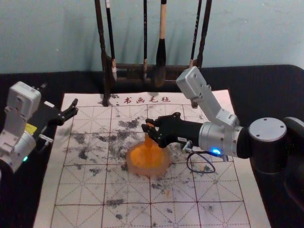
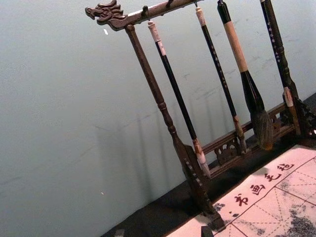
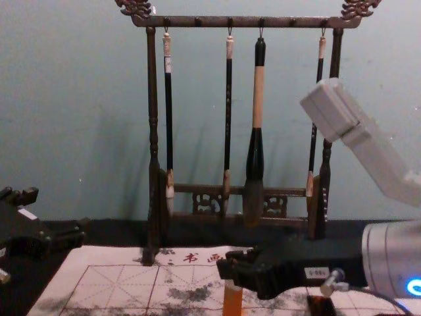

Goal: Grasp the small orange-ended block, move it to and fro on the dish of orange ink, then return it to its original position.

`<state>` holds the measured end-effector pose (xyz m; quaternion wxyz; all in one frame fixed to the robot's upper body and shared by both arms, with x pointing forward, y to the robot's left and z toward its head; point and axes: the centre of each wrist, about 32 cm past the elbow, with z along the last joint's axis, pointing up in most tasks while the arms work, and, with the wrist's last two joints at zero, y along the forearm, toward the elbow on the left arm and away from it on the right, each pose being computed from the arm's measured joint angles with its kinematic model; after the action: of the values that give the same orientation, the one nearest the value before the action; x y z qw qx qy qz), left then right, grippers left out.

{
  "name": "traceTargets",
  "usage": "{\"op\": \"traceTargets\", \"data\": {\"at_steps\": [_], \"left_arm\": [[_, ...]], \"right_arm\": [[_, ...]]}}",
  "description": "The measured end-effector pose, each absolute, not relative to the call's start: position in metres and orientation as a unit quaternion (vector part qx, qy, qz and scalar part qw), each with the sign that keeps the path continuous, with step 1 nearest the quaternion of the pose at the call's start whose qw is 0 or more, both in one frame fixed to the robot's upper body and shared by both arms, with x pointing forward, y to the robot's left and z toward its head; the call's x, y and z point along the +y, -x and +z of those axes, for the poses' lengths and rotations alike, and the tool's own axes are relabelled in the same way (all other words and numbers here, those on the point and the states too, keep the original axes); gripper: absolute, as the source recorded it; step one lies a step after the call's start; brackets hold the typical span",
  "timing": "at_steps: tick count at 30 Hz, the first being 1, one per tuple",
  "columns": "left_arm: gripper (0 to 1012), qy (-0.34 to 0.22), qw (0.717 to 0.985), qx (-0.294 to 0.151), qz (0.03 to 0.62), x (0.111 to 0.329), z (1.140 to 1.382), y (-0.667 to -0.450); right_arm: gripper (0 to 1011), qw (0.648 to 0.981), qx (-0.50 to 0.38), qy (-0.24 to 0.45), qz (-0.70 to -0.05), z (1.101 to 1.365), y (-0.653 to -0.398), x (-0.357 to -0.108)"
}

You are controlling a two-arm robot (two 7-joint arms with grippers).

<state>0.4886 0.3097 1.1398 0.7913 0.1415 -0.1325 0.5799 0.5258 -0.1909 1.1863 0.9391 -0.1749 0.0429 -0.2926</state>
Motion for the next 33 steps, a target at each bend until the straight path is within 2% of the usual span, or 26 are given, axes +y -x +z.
{"op": "traceTargets", "data": {"at_steps": [33], "left_arm": [[1001, -0.141, 0.791, -0.132, 0.58, 0.3097, 1.1398, -0.4886]], "right_arm": [[145, 0.938, 0.048, 0.186, -0.289, 1.1793, -0.5243, -0.1865]]}}
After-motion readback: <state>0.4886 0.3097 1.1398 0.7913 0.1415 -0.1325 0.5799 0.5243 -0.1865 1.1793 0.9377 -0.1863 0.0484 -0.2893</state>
